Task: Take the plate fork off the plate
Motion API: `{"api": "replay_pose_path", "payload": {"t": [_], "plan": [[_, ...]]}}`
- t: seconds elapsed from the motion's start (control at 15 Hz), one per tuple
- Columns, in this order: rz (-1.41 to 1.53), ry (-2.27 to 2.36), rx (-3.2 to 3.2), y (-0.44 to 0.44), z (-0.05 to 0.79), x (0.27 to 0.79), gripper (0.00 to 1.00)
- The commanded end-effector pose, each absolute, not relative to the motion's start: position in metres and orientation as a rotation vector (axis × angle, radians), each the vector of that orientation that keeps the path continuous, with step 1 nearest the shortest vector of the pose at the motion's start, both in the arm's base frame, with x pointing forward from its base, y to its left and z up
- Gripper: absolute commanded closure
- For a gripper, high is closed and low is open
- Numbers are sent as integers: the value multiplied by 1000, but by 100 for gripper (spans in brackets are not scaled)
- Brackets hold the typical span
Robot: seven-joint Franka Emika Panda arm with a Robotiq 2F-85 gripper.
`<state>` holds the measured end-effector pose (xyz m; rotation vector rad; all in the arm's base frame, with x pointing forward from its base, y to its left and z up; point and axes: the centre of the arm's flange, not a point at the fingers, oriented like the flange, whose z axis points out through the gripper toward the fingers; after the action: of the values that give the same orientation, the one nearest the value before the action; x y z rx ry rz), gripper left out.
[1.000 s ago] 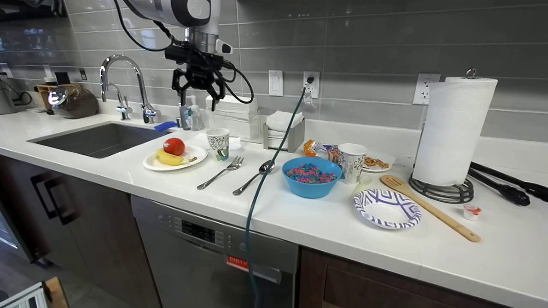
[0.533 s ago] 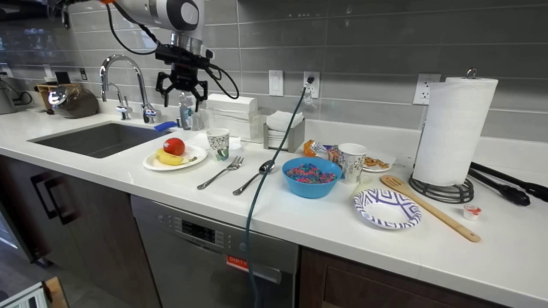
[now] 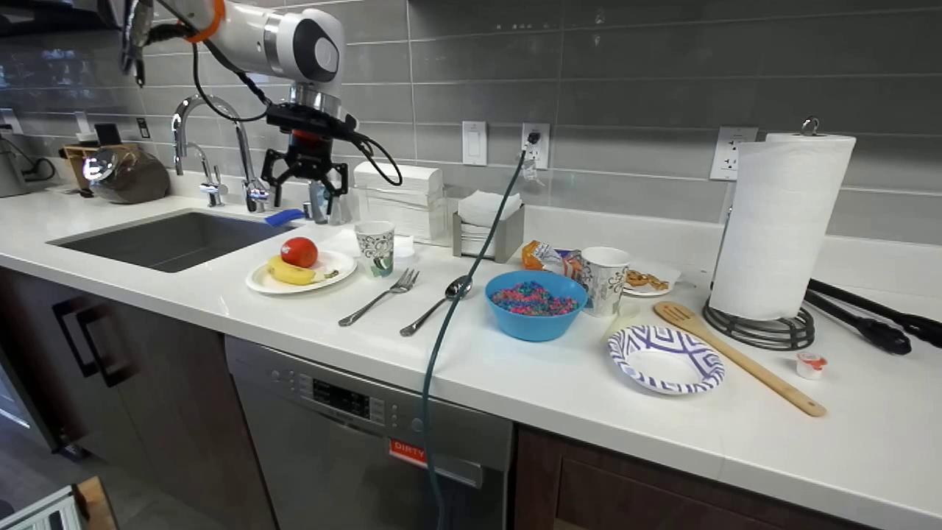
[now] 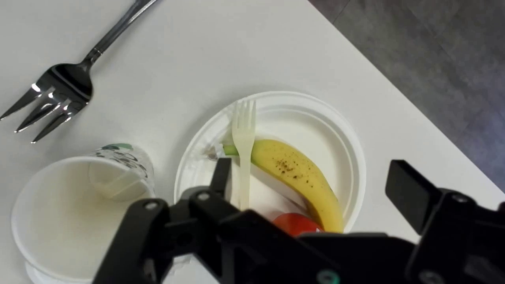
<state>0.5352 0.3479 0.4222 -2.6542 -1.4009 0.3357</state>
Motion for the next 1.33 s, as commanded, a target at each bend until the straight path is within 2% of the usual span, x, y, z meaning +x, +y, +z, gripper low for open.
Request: {"api": "replay_pose_path", "payload": {"t": [0.0,0.47,1.27], "plan": [[349,-1369,-2691,358,391,549,0],[393,-1385,-2683,357,391,548,0],[531,-1351,-2879,401,332,537,0]]}}
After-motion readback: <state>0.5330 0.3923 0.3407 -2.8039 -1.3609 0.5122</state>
